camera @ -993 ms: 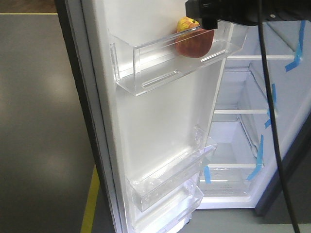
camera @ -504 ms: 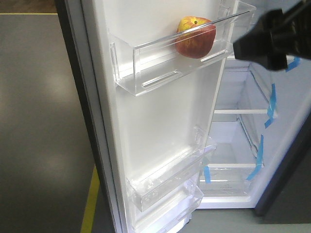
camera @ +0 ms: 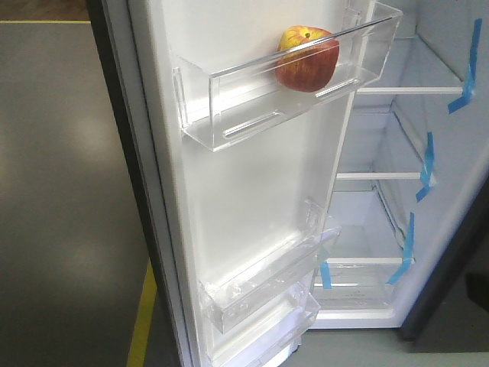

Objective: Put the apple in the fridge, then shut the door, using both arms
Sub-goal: 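Withdraw the open right gripper away from the door bin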

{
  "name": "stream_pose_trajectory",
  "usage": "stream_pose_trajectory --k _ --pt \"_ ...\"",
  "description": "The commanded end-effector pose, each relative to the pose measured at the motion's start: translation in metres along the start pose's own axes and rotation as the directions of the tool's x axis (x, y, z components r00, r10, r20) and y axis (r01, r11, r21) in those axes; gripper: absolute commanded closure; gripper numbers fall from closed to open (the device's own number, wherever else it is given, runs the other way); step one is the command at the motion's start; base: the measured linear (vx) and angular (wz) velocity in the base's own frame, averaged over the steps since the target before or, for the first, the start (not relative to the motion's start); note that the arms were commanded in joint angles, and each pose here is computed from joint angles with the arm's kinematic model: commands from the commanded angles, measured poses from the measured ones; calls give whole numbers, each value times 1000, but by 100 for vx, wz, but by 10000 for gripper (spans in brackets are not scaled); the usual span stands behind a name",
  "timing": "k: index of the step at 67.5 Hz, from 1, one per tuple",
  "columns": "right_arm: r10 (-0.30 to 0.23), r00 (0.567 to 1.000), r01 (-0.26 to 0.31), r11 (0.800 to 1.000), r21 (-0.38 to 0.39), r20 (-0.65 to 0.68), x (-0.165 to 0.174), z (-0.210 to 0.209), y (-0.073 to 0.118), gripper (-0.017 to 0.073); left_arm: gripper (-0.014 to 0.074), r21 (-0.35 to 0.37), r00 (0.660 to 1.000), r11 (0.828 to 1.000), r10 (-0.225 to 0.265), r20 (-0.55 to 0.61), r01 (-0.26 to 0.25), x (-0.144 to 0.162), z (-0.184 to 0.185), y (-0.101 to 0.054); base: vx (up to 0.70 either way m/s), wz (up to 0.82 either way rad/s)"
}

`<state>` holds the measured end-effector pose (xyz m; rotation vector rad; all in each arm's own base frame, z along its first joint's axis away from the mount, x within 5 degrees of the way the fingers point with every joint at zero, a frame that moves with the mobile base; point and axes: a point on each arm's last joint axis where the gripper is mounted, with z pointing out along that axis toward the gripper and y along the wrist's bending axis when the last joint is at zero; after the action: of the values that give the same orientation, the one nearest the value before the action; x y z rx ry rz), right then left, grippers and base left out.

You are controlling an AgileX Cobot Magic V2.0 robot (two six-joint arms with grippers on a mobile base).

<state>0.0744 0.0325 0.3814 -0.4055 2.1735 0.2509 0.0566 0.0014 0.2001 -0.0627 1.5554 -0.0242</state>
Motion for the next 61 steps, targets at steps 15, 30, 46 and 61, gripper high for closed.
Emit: stream_pose_trajectory --k 15,30,46,61 --pt "13 993 -9 999 -33 117 41 -59 -1 -19 599 7 996 1000 -16 92 16 -1 0 0 0 0" --pt "12 994 -8 999 -32 111 63 -76 -2 -19 599 9 992 1000 -17 125 16 -4 -1 0 0 0" --pt "11 995 -8 999 -31 100 65 -76 -3 -19 599 27 977 995 -95 192 91 -11 -2 0 0 0" --pt "11 995 -8 999 -31 100 65 -76 -3 -19 599 48 959 990 -141 245 133 -51 -9 -3 0 0"
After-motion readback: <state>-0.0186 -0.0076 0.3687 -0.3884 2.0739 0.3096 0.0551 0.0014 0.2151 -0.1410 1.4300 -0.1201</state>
